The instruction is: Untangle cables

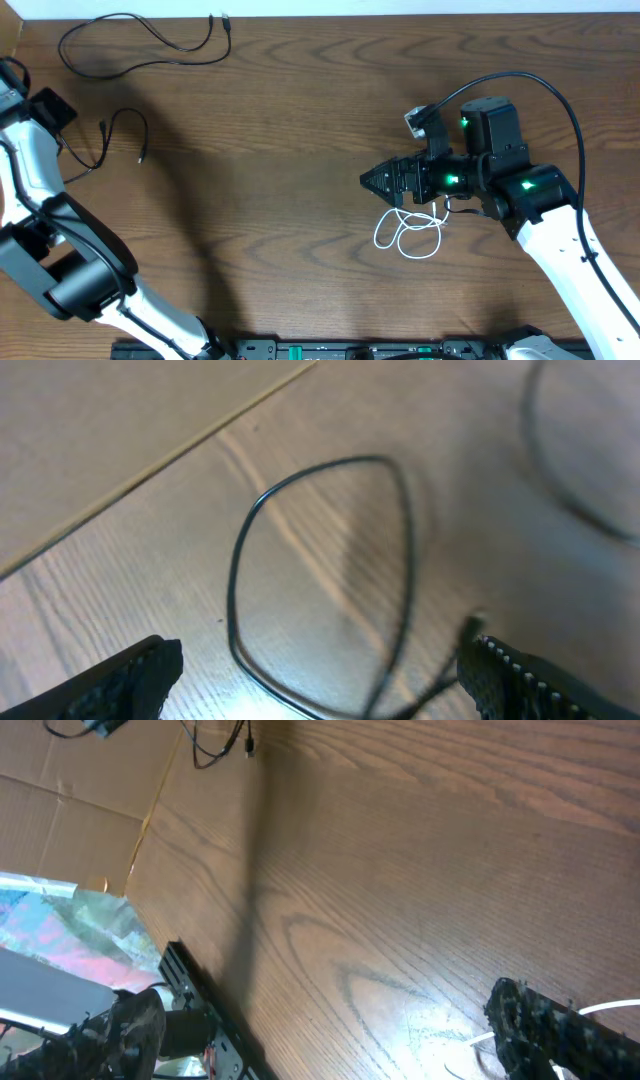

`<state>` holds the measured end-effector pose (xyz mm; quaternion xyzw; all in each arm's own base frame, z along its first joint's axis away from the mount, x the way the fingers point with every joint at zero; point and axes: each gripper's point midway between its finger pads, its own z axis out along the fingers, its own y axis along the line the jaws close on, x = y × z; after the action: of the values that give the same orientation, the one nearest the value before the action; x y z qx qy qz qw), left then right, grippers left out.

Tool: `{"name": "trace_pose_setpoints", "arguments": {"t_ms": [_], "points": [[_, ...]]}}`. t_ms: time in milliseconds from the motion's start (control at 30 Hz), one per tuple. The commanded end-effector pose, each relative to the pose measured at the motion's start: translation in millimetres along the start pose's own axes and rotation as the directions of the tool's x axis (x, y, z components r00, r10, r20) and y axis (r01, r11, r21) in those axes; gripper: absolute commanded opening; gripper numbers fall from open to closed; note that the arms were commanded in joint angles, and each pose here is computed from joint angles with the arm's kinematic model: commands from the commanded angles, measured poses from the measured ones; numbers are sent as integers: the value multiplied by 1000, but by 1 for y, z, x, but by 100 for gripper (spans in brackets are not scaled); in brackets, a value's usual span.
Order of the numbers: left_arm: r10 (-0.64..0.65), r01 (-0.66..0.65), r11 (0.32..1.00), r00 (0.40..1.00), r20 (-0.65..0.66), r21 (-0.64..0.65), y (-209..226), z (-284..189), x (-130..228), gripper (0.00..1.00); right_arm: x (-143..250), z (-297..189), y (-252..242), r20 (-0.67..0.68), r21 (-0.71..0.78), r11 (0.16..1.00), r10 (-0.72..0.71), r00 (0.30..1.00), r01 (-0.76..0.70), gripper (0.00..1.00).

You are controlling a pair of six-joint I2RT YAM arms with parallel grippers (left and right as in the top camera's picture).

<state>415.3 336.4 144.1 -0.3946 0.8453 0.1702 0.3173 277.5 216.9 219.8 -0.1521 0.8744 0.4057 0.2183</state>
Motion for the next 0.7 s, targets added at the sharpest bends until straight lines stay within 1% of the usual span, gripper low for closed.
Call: {"name": "trace_pose_setpoints", "arguments": {"t_ms": [0,33,67,100,167,233,267,300,400,467,600,667], "points": [[35,-28,965,999,-23,262,-57,-22,5,94,-1,-2,1,4,2,1000,-21,1000,21,99],[44,-32,945,999,-30,325,-71,-28,7,94,-1,-2,0,3,2,1000,-21,1000,21,99],[69,-36,894,996,-58,446,-99,-39,16,94,0,-2,0,0,2,1000,-17,1000,17,99],[86,-35,868,993,-81,496,-112,-45,24,94,0,-2,0,-2,3,1000,-15,1000,15,99],[126,-38,835,984,-124,549,-131,-53,41,94,1,-2,0,-6,4,1000,-13,1000,13,99],[156,-52,828,978,-141,558,-144,-54,53,94,2,-2,0,-7,4,1000,-11,1000,11,99],[173,-63,828,974,-147,557,-150,-53,60,95,2,-2,0,-8,4,1000,-11,1000,11,99],[203,-91,848,966,-163,522,-155,-47,74,95,2,-2,0,-8,4,1000,-11,1000,11,99],[243,-153,906,952,-187,395,-146,-30,93,95,2,-2,0,-8,5,1000,-10,1000,10,99],[269,-195,925,942,-200,326,-138,-21,102,95,3,-2,-1,-13,6,1000,-6,1000,6,99],[292,-213,927,927,-236,309,-136,-6,118,94,6,-2,-1,-22,8,1000,-5,1000,6,99],[303,-220,926,919,-254,307,-135,1,125,91,5,-2,-1,-21,8,1000,-6,1000,6,99]]}}
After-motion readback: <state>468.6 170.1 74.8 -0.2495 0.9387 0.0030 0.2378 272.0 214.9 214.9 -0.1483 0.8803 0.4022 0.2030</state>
